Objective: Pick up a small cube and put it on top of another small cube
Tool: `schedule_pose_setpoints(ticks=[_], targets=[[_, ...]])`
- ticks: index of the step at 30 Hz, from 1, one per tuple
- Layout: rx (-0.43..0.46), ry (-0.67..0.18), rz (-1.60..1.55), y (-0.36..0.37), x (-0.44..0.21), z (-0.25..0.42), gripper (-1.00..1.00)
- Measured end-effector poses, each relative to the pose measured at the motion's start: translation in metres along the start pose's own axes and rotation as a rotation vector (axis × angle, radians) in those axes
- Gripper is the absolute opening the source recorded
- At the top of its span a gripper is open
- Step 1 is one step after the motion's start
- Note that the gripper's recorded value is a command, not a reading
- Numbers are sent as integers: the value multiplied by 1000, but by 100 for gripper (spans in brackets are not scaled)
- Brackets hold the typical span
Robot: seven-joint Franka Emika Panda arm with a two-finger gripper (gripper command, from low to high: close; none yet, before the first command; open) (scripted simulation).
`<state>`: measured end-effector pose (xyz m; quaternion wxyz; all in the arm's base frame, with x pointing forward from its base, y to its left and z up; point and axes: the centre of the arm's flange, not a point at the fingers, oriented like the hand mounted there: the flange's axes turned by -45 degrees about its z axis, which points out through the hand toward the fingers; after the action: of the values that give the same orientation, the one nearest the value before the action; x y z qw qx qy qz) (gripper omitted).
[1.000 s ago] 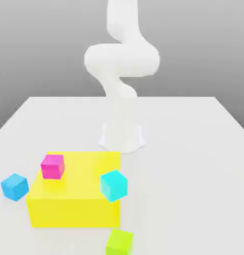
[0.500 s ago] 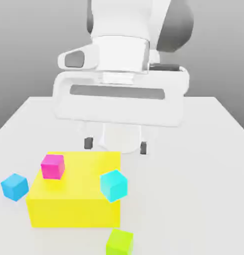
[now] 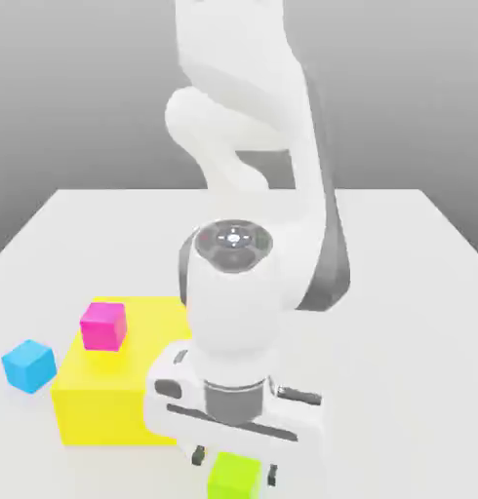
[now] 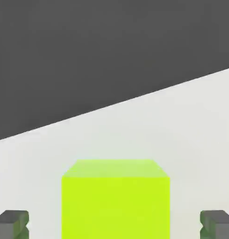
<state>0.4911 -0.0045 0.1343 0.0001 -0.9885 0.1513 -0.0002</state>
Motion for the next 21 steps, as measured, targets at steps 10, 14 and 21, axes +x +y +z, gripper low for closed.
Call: schedule_pose_setpoints(ticks=[10, 14, 21], targets=[[0, 0, 1, 0, 0, -44, -100], [-26, 6, 42, 38, -3, -88, -100], [-55, 8, 178, 136, -30, -152, -100]])
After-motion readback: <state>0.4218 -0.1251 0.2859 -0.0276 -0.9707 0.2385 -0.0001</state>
